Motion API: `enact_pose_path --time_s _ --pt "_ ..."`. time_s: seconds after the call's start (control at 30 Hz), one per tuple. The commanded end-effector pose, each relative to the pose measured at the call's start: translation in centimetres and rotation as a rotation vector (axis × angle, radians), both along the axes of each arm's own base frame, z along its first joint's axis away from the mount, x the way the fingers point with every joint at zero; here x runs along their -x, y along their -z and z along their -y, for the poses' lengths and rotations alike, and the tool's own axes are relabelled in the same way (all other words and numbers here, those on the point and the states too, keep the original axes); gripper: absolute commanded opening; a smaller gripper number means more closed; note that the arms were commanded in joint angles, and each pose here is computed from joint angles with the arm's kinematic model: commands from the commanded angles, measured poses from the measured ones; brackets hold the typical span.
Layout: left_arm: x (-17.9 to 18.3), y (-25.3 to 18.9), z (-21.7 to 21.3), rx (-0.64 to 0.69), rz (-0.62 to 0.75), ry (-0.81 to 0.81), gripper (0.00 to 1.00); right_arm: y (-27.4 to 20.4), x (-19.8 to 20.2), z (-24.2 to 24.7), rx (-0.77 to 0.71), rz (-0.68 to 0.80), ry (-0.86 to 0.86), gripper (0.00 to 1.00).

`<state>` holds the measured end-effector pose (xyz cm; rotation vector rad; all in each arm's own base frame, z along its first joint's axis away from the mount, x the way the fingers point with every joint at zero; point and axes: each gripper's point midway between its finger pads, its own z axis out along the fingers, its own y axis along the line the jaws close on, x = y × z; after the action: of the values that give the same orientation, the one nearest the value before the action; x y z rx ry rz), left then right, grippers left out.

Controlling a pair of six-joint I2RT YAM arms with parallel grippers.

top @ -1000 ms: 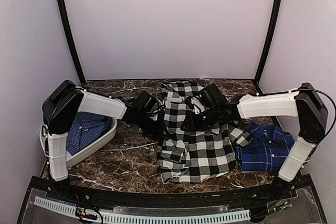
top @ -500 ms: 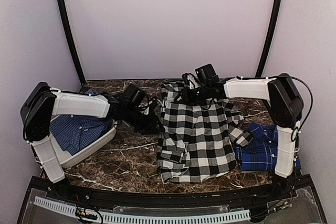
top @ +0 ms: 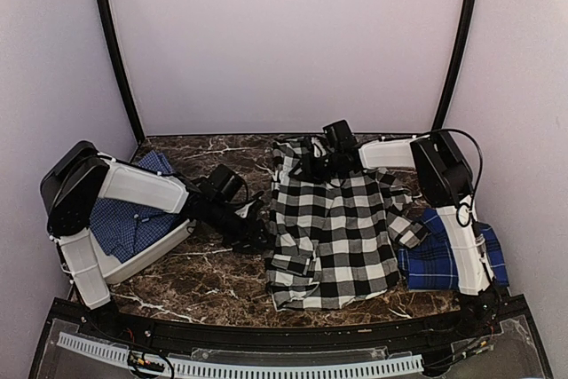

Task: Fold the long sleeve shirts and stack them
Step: Move the 1/3-folded shirt to the center of the board.

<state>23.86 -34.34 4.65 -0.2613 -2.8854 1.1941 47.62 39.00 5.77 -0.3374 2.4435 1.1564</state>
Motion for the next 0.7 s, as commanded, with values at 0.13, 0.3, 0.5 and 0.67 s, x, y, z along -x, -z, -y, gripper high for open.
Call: enact_pose_path --time_s 0.13,0.3,0.5,0.67 --pt "0.9 1.9 0.5 -0.018 -0.058 0.009 0.37 -0.8 -0.8 -0.9 -0.062 0.015 0.0 0.31" --pt "1.4 2.9 0.1 -0.08 -0.075 -0.022 0.08 -1.3 -0.7 -0.7 -0.067 0.023 0.001 0.31" --pt "2.7 2.6 -1.5 -0.127 -0.09 -0.053 0.0 -2.9 -0.3 -0.9 -0.101 0.028 -0.01 0.31" --pt "4.7 2.1 -3.5 -0.143 -0.104 -0.059 0.0 -4.6 0.3 -2.0 -0.165 0.03 -0.031 0.32"
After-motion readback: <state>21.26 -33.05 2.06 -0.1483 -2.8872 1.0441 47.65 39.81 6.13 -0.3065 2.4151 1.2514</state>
